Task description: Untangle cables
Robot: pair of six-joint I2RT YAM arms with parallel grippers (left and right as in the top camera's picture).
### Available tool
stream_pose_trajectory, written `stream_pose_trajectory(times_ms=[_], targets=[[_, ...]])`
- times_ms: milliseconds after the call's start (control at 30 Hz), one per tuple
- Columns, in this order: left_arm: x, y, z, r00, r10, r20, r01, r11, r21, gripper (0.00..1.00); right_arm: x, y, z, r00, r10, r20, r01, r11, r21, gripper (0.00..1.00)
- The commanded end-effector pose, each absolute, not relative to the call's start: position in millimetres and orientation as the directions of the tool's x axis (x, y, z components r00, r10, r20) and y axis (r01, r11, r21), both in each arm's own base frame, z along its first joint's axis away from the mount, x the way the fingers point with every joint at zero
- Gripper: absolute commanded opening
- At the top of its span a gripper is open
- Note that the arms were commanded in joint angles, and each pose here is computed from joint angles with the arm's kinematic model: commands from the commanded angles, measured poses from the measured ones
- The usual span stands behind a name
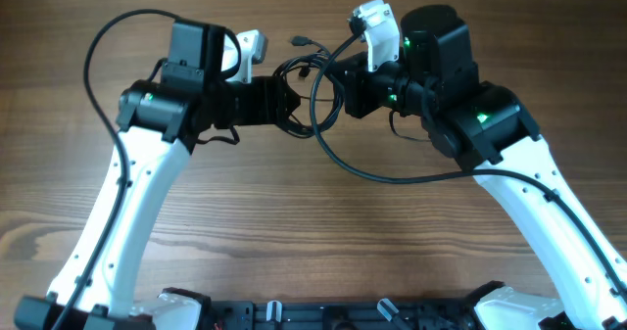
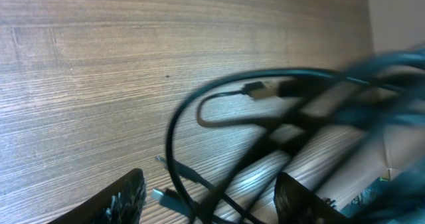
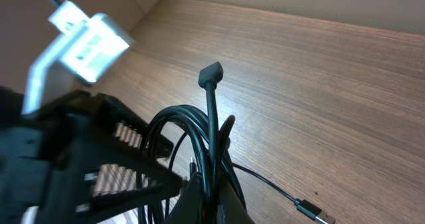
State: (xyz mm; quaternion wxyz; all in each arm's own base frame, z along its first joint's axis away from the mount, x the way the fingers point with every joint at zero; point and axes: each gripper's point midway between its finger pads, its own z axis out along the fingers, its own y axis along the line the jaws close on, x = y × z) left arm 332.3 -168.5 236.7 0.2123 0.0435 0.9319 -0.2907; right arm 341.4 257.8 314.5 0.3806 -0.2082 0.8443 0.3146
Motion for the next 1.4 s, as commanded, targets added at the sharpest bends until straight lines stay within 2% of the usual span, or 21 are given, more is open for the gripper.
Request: stream_pose_trajectory(times_ms=[0,100,200,233,367,533,567,600,733,767,833,867,967,1000,1033,1100,1167,1200,1233,1267,1367], targets=[[342.8,-170.8,222.5,-0.917,-0.033,-0.397,0.191,0.838,-0.511,0.6,334.3,258.4,337.4,-0.588,-0.093,-0.803,-0.621,0.689,0.375,0.04],[344.3,-171.3,219.3,-0.92,-0.032,-0.391,0.188,0.839,-0.511,0.41,334.4,258.4,337.4,-0.588,-0.093,-0.803,-0.62,0.689,0.375,0.04],[346.4,-177.6,225.5,-0.913,-0.03,-0.407,0.213,0.815,-0.538,0.16,334.0,258.2,336.7,-0.591,-0.094,-0.801,-0.619,0.689,0.376,0.04],[347.6,-178.8,227.0,-0.91,-0.032,-0.413,0.218,0.811,-0.543,0.12,333.6,258.0,335.9,-0.594,-0.096,-0.799,-0.618,0.69,0.376,0.04],[349.6,-180.5,229.3,-0.905,-0.032,-0.424,0.228,0.805,-0.548,0.04,332.0,257.1,332.8,-0.604,-0.102,-0.79,-0.613,0.693,0.38,0.04],[341.9,-185.9,241.9,-0.901,-0.025,-0.434,0.258,0.773,-0.58,0.04,331.7,254.2,328.4,-0.61,-0.115,-0.784,-0.606,0.706,0.368,0.04],[339.1,-185.0,247.8,-0.894,-0.027,-0.446,0.266,0.771,-0.579,0.04,335.3,250.7,327.4,-0.606,-0.11,-0.788,-0.591,0.726,0.353,0.08],[333.5,-183.5,260.2,-0.88,-0.031,-0.475,0.284,0.766,-0.576,0.04,340.3,245.7,325.8,-0.603,-0.105,-0.791,-0.568,0.753,0.332,0.16],[313.7,-167.6,297.7,-0.816,-0.059,-0.574,0.313,0.791,-0.526,0.04,354.4,221.9,315.9,-0.606,-0.093,-0.79,-0.459,0.852,0.251,0.1],[307.1,-162.7,308.4,-0.795,-0.068,-0.603,0.32,0.797,-0.512,0.04,356.0,215.6,312.3,-0.615,-0.089,-0.783,-0.427,0.873,0.236,0.25],[295.4,-155.7,325.0,-0.76,-0.081,-0.645,0.333,0.804,-0.493,0.04,355.9,210.9,308.4,-0.631,-0.078,-0.772,-0.397,0.887,0.235,0.8],[289.7,-150.3,332.1,-0.741,-0.089,-0.666,0.331,0.814,-0.477,0.04,355.2,210.9,307.5,-0.635,-0.079,-0.768,-0.397,0.887,0.237,1.0],[287.4,-139.0,334.1,-0.724,-0.102,-0.683,0.297,0.847,-0.441,0.04,341.2,225.9,305.6,-0.656,-0.116,-0.746,-0.476,0.83,0.289,1.0],[288.5,-135.5,332.6,-0.723,-0.108,-0.682,0.279,0.858,-0.432,0.04,324.3,241.1,305.2,-0.624,-0.219,-0.751,-0.608,0.74,0.289,1.0],[291.9,-129.3,330.8,-0.723,-0.14,-0.676,0.231,0.873,-0.429,0.04,317.0,246.1,304.6,-0.619,-0.244,-0.747,-0.642,0.704,0.302,0.99],[299.5,-113.8,328.2,-0.708,-0.201,-0.677,0.131,0.905,-0.406,0.04,310.1,246.4,299.6,-0.637,-0.261,-0.726,-0.647,0.693,0.319,1.0],[302.8,-105.4,327.3,-0.696,-0.23,-0.68,0.08,0.917,-0.392,0.04,307.4,244.9,296.2,-0.65,-0.267,-0.712,-0.641,0.696,0.324,0.88],[302.9,-105.5,327.3,-0.696,-0.23,-0.68,0.08,0.916,-0.392,0.04,306.9,244.7,295.6,-0.653,-0.267,-0.709,-0.639,0.697,0.326,0.76],[302.9,-105.5,327.3,-0.696,-0.23,-0.68,0.08,0.916,-0.392,0.04,306.5,244.7,294.9,-0.673,-0.248,-0.697,-0.619,0.704,0.348,0.54],[302.9,-105.5,327.3,-0.696,-0.23,-0.68,0.08,0.916,-0.392,0.04,303.4,247.7,295.7,-0.674,-0.251,-0.695,-0.63,0.687,0.362,0.45],[304.2,-105.9,328.5,-0.692,-0.232,-0.684,0.083,0.915,-0.394,0.04,291.9,261.8,298.6,-0.674,-0.265,-0.69,-0.664,0.627,0.407,0.45]])
